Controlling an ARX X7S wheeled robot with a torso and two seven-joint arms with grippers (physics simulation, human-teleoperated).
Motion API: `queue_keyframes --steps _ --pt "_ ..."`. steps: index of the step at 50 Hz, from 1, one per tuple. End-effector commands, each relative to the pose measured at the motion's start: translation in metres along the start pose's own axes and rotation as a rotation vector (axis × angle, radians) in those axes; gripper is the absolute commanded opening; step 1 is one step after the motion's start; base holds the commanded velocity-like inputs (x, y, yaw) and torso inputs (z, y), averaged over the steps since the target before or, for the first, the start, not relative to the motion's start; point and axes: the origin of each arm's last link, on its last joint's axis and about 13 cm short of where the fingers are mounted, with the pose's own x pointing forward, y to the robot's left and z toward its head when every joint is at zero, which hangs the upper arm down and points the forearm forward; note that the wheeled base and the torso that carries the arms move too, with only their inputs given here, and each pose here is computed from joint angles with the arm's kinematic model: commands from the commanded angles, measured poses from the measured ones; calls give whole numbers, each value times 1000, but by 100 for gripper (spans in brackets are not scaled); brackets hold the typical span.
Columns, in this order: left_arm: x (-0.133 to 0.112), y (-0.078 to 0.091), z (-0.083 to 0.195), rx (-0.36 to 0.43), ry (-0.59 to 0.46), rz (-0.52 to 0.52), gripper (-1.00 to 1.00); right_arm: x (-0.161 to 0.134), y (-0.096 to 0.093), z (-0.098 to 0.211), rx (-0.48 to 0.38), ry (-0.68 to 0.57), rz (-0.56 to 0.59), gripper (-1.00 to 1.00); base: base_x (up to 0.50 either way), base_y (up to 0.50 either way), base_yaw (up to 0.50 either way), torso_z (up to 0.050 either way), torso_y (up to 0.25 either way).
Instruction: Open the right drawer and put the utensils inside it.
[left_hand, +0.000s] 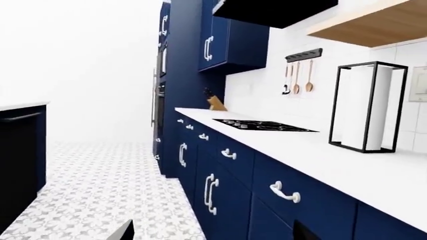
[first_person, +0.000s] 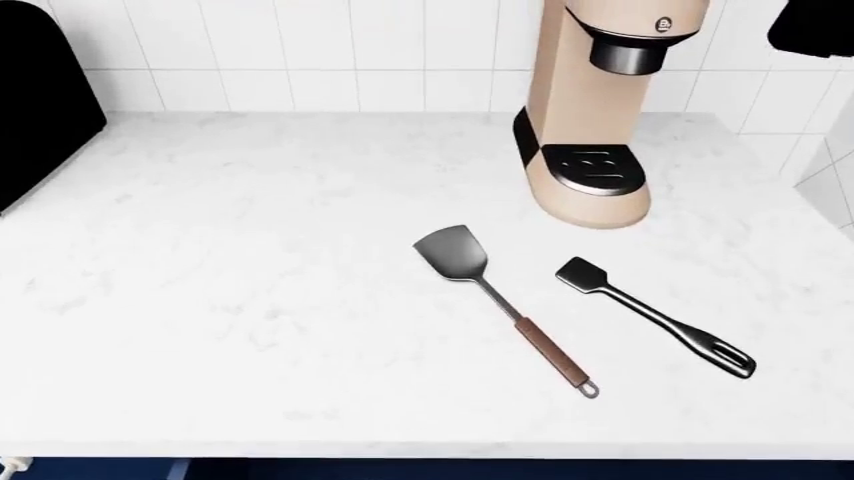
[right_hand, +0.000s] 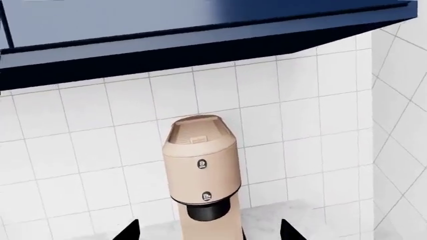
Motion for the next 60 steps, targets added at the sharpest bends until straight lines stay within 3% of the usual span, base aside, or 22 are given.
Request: queue_keyframes --steps 1,3,6,12,15,16,17,20,22,23,24,30,35,38,48,53,60 --pt "-30 7 2 -32 -4 21 100 14 9 2 -108 121 1 100 0 0 0 0 0" --pt "-28 8 3 -27 3 27 100 25 13 1 -141 179 -2 100 0 0 0 0 0" --pt "-26 9 4 -16 13 39 100 36 22 -6 -215 231 111 100 0 0 0 0 0" --pt "-25 5 2 -4 29 50 100 44 41 -13 -237 271 236 100 0 0 0 0 0" --pt "-25 4 2 2 35 51 100 49 44 -16 -213 296 266 100 0 0 0 0 0" --pt "-25 4 3 2 37 52 100 50 46 -15 -146 321 304 100 0 0 0 0 0" --pt "-25 5 3 3 37 54 100 51 46 -15 -148 331 304 100 0 0 0 0 0" --pt "-26 5 2 5 43 56 100 54 46 -16 -16 424 353 100 0 0 0 0 0" --pt "-27 6 2 7 44 57 100 56 45 -17 -18 421 342 100 0 0 0 0 0" --pt "-27 6 2 8 44 58 100 56 45 -16 24 462 355 100 0 0 0 0 0" --pt "-27 7 2 7 45 59 100 55 45 -15 -6 437 359 100 0 0 0 0 0" --pt "-28 5 1 12 51 54 100 55 42 -15 -71 573 281 100 0 0 0 0 0" --pt "-28 1 -2 12 60 48 100 53 44 -11 -106 670 341 100 0 0 0 0 0" --pt "-29 -1 -2 16 64 41 100 50 50 -3 -193 714 369 100 0 0 0 0 0" --pt "-30 1 -6 18 75 43 100 55 64 -1 -193 731 432 100 0 0 0 0 0" --pt "-30 2 -7 18 77 42 100 50 69 -17 -218 748 465 100 0 0 0 0 0" --pt "-32 3 -9 29 83 45 100 68 70 -44 -208 795 442 100 0 0 0 0 0"
